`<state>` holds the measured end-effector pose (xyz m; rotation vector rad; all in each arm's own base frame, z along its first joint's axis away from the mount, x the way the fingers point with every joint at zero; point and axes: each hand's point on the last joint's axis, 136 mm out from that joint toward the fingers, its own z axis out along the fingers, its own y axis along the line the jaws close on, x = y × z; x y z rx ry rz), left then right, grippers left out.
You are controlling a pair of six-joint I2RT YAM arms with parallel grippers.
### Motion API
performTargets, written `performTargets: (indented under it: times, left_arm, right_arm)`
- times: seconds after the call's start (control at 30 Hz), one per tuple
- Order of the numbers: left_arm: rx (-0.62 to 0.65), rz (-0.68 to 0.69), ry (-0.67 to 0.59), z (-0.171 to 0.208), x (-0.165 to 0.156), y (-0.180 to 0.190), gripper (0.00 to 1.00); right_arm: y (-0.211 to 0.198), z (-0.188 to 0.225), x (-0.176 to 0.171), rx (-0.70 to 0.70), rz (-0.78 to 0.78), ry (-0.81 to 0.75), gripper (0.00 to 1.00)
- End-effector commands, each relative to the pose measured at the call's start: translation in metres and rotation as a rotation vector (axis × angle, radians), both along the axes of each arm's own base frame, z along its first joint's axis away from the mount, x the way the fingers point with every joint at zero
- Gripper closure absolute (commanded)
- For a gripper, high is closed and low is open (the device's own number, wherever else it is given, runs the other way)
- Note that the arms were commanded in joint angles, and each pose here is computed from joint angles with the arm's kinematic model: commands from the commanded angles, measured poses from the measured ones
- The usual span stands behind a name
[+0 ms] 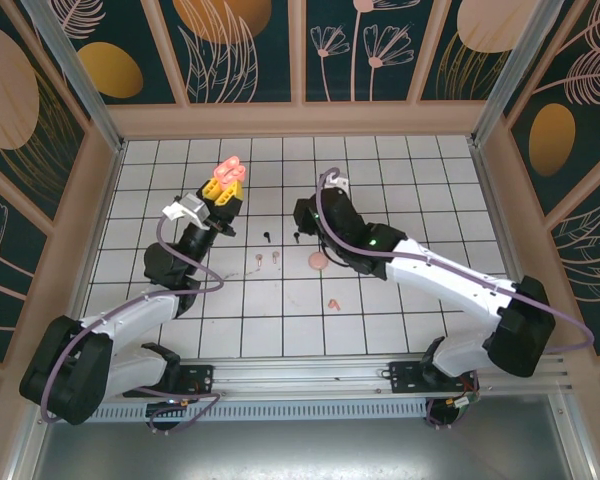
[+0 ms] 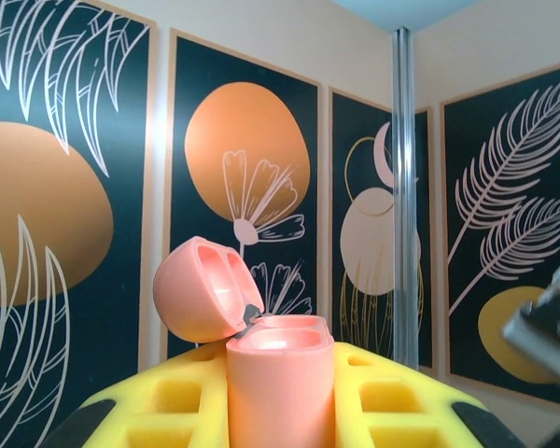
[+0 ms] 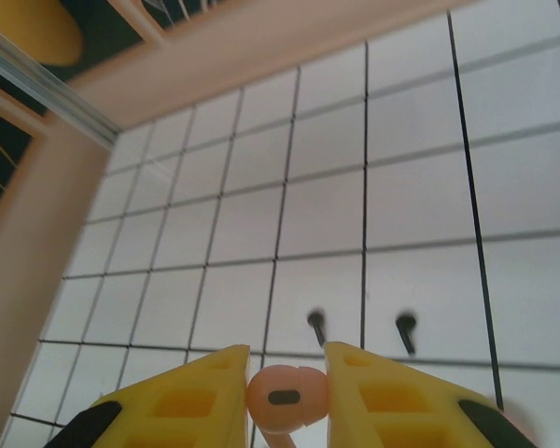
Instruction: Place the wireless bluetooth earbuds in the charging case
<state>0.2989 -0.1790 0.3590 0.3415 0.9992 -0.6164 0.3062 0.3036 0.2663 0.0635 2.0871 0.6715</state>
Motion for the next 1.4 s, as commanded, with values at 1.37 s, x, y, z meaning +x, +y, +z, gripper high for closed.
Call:
performTargets:
  times: [1.37]
  left_arm:
    - [0.105,-0.067,-0.168,0.006,-0.010,-0.083,1.00]
  right_arm:
    - [0.024,0.171,-0.045,0.382,0.452,-0.724,0.75]
